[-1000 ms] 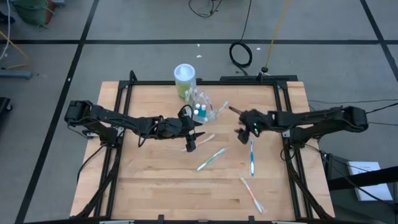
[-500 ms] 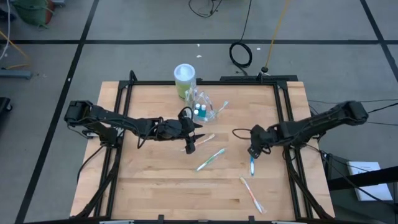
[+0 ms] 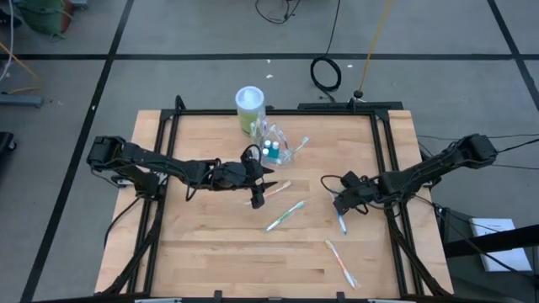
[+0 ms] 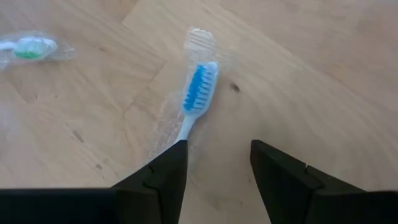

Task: Pick & Place toothbrushing station
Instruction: Put the blue toothbrush into the left of the transparent organizer

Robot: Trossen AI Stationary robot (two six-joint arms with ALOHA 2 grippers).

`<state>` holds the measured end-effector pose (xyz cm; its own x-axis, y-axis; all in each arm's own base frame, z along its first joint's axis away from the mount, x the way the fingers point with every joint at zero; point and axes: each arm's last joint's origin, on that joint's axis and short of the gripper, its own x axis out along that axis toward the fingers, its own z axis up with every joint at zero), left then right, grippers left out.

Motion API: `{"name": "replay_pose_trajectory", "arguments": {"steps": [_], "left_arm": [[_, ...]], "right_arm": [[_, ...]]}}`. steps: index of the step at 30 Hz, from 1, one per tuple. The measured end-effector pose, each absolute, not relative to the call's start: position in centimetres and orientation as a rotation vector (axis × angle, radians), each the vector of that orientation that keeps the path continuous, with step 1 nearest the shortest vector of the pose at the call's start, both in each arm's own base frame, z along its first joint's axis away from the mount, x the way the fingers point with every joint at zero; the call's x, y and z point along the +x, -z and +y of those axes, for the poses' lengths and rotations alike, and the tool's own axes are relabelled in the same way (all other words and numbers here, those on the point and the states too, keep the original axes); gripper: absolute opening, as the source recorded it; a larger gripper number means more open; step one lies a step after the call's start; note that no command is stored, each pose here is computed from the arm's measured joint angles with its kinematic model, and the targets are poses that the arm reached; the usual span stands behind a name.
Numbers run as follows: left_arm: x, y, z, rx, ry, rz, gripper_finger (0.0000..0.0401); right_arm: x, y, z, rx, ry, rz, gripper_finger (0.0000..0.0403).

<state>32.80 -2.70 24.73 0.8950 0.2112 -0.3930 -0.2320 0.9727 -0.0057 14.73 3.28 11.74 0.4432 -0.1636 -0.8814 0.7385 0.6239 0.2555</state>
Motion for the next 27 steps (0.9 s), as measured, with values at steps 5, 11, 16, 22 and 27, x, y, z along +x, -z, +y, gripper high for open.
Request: {"name": "replay_pose_trajectory", "arguments": {"steps": [5, 11, 16, 22, 27], "left_arm": [[32.8, -24.7, -2.7, -0.050, -0.229, 0.405, 0.0186], [32.8, -24.7, -2.7, -0.043, -0.228, 0.409, 0.0186], [32.8, -24.7, -2.8, -0.042, -0.227, 0.409, 0.0186], [32.8, -24.7, -2.8, -0.041, -0.227, 0.409, 0.0186], [32.8, -24.7, -2.8, -0.041, -0.227, 0.409, 0.0186]], "right_arm": [[15.1, -12.1, 3.4, 0.701, 0.551, 0.910, 0.0144], [15.6, -12.5, 3.7, 0.718, 0.472, 0.871, 0.0130], [16.0, -12.6, 3.8, 0.678, 0.445, 0.843, 0.0130], [16.8, -12.1, 4.0, 0.590, 0.391, 0.843, 0.0129], [17.1, -10.8, 4.1, 0.485, 0.402, 0.913, 0.0106]]}}
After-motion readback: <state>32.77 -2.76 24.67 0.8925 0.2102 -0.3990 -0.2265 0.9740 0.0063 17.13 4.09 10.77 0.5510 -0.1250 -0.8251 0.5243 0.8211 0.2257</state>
